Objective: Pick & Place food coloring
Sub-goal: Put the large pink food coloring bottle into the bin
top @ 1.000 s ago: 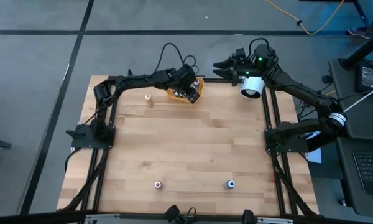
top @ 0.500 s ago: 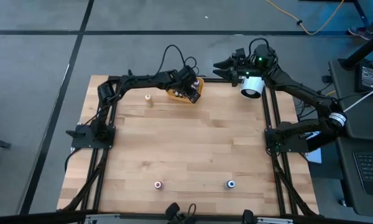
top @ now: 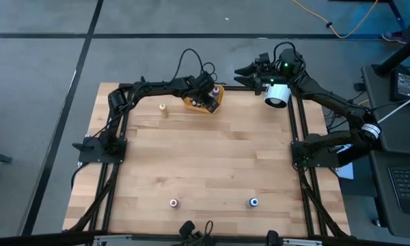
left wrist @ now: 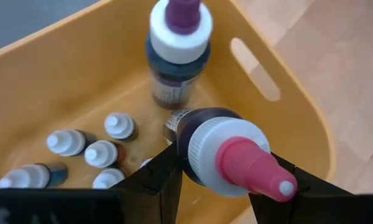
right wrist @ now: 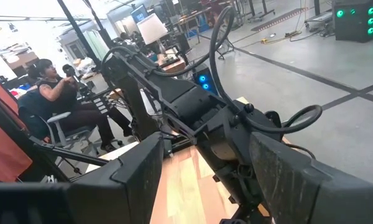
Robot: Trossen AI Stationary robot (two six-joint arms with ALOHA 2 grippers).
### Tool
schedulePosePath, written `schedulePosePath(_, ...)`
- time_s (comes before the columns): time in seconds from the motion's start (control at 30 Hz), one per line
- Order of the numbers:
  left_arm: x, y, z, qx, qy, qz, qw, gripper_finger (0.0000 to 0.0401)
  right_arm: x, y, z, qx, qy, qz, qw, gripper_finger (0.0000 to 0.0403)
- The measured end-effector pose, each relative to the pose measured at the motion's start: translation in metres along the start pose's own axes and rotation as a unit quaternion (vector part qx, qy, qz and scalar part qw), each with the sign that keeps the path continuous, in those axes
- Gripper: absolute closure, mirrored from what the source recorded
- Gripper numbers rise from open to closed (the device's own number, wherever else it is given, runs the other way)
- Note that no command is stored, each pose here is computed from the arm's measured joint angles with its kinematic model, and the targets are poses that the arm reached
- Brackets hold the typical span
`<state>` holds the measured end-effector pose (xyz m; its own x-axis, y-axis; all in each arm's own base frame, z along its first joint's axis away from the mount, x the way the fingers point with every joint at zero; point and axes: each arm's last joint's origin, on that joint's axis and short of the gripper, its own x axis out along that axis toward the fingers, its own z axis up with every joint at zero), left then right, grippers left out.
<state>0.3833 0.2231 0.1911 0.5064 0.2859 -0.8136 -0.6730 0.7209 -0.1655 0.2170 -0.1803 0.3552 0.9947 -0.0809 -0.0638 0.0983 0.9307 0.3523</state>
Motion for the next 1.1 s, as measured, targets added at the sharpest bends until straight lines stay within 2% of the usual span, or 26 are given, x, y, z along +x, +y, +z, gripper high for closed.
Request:
schedulePosePath(0.33, 0.0, 0.012, 0.001, -0.016, 0.004, 0.019, 1.0, 0.0256, 0.0, 0.0, 0.0, 0.0, 0.0, 0.0, 1.0, 0.0163)
schedulePosePath(0.67, 0.0, 0.015, 0.002, -0.021, 0.009, 0.014, 1.0, 0.0254, 0.0, 0.0, 0.0, -0.001, 0.0, 0.0, 1.0, 0.0163)
schedulePosePath(0.97, 0.0, 0.017, 0.002, -0.02, 0.01, 0.01, 1.0, 0.0215, 0.0, 0.0, 0.0, -0.002, 0.0, 0.0, 1.0, 0.0163)
schedulePosePath(1.1, -0.001, 0.021, 0.003, -0.022, 0.001, 0.045, 0.999, 0.0202, 0.0, 0.0, 0.0, -0.002, 0.0, 0.0, 1.0, 0.0163)
